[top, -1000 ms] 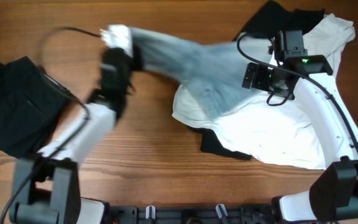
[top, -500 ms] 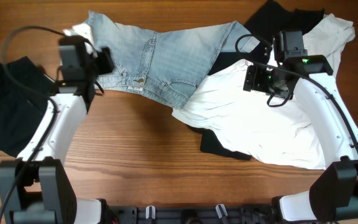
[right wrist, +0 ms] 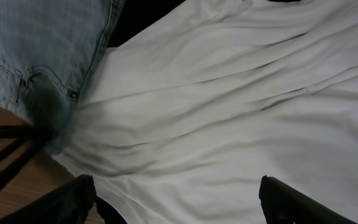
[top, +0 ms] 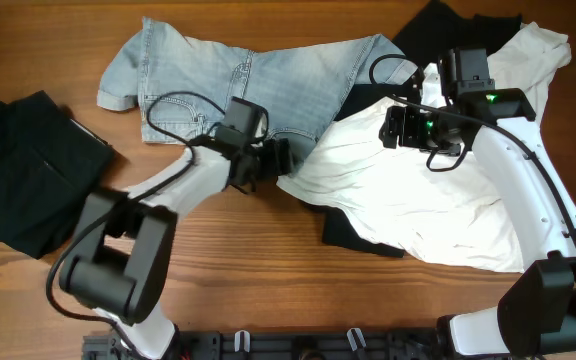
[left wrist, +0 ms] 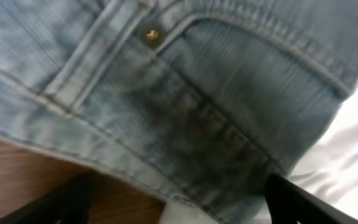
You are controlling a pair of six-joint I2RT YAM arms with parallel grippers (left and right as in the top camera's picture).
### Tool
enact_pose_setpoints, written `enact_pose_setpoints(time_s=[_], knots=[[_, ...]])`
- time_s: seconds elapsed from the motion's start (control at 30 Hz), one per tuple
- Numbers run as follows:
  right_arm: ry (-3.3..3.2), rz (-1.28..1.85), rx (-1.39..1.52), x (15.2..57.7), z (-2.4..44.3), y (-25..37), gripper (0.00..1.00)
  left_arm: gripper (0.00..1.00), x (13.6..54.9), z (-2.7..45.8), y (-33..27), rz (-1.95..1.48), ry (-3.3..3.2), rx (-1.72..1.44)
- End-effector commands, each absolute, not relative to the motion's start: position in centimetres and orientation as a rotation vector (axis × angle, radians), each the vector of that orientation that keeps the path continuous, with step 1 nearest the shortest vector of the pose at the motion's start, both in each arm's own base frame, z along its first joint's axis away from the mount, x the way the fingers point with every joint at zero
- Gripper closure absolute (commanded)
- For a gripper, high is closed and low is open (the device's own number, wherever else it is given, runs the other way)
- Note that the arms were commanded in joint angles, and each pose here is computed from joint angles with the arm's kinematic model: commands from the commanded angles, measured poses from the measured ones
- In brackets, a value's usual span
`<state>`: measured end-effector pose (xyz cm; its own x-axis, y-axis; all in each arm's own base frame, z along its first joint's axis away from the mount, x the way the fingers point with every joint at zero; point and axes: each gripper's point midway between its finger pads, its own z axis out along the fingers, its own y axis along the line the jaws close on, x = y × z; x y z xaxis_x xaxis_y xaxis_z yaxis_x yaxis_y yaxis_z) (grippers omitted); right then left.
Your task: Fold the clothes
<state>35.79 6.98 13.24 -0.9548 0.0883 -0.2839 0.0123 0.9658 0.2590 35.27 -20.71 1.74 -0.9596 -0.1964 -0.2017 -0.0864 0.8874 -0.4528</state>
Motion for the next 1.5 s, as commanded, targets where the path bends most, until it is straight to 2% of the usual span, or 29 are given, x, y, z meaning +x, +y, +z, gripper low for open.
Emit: enact_pose_setpoints(time_s=[0.0,0.07,0.1,0.13,0.17,0.37,0.6,0.77,0.83,0.9,0.93,1.07,1.2,1.3,1.47], knots=[[2.814,0.391,0.039,35.7,13.3,7.3,0.1,0.28,35.0,0.4,-21.6,-0.704,2.834,-0.402],[2.813,0.391,0.039,35.7,13.3,7.3,0.1,0.55,35.9,0.9,-22.0,-0.73,2.792,-0.387],[2.813,0.391,0.039,35.7,13.3,7.3,0.1,0.73,36.1,1.1,-22.1,-0.738,2.779,-0.382],[2.814,0.391,0.04,35.7,13.3,7.3,0.1,0.87,36.3,1.1,-22.1,-0.741,2.774,-0.382],[2.814,0.386,0.041,35.7,13.3,7.2,0.1,0.96,36.2,1.1,-22.0,-0.739,2.776,-0.385],[2.815,0.311,0.049,35.9,13.1,6.3,0.11,0.96,36.2,2.5,-18.1,-0.674,2.79,-0.451],[2.832,0.425,-0.129,35.5,12.3,8.3,0.18,0.96,33.4,7.2,-4.1,-0.317,2.744,-0.843],[2.868,0.581,-0.307,35.0,9.8,12.1,0.22,0.96,30.8,8.5,1.8,-0.256,2.714,-1.037],[2.873,0.655,-0.399,34.8,8.5,14.5,0.3,0.96,30.3,8.4,3.0,-0.244,2.707,-1.098],[2.89,0.693,-0.45,34.4,7.2,16.1,0.47,0.96,30.3,8.4,3.2,-0.244,2.7,-1.105],[2.902,0.699,-0.468,34.2,6.7,16.6,0.51,0.96,30.4,8.5,3.2,-0.244,2.697,-1.104],[2.999,0.701,-0.475,33.0,3.8,17.7,0.51,0.96,30.6,8.5,3.2,-0.247,2.69,-1.098],[3.128,0.566,-0.425,32.5,-0.3,16.1,0.52,0.96,30.6,8.5,3.2,-0.247,2.692,-1.098],[3.213,0.19,-0.218,33.0,-2.7,11.9,0.52,0.96,30.5,8.5,3.2,-0.246,2.694,-1.1],[3.207,-0.277,0.128,33.7,-2.4,2.5,0.5,0.96,30.5,8.5,3.2,-0.246,2.694,-1.1]])
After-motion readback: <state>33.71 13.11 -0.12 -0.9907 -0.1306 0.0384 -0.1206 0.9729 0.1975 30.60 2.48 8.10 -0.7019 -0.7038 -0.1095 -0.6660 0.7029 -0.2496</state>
